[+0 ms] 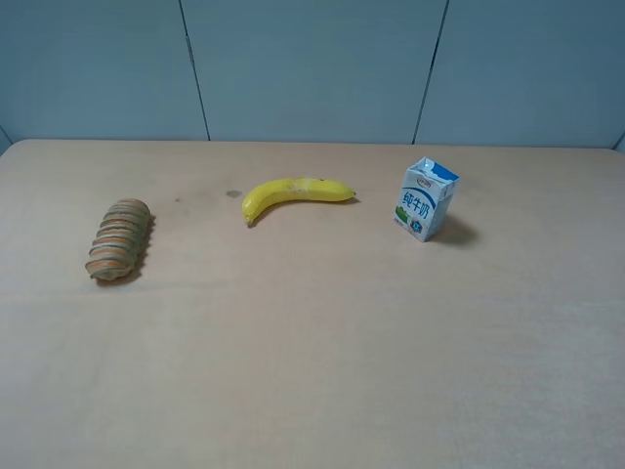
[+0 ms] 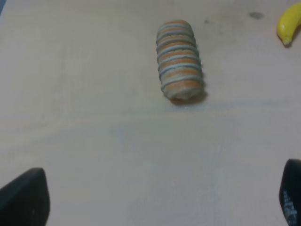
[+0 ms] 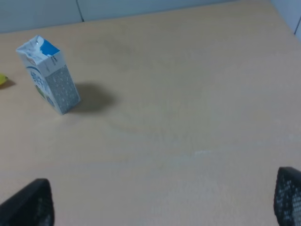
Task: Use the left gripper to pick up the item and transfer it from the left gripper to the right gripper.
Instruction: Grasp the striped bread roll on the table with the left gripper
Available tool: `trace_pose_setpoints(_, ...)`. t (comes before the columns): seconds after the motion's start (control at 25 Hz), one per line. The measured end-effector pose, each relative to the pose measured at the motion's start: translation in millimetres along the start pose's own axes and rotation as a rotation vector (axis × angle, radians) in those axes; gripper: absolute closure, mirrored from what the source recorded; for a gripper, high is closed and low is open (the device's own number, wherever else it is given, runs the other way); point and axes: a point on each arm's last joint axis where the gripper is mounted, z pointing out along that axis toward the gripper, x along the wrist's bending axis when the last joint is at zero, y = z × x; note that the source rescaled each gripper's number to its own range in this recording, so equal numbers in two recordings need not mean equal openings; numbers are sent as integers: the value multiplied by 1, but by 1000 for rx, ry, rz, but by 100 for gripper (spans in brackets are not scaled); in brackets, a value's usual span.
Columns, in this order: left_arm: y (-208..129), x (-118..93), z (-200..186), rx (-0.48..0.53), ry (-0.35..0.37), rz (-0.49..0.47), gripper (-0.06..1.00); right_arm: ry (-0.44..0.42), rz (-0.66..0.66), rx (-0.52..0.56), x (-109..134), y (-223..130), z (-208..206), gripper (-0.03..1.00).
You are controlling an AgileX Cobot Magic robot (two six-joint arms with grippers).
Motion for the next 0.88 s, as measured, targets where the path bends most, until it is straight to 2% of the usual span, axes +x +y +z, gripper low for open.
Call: trace_pose_setpoints(0.88,0,0,0,0,1,1,-3,0,0,0,0,0,0,-3)
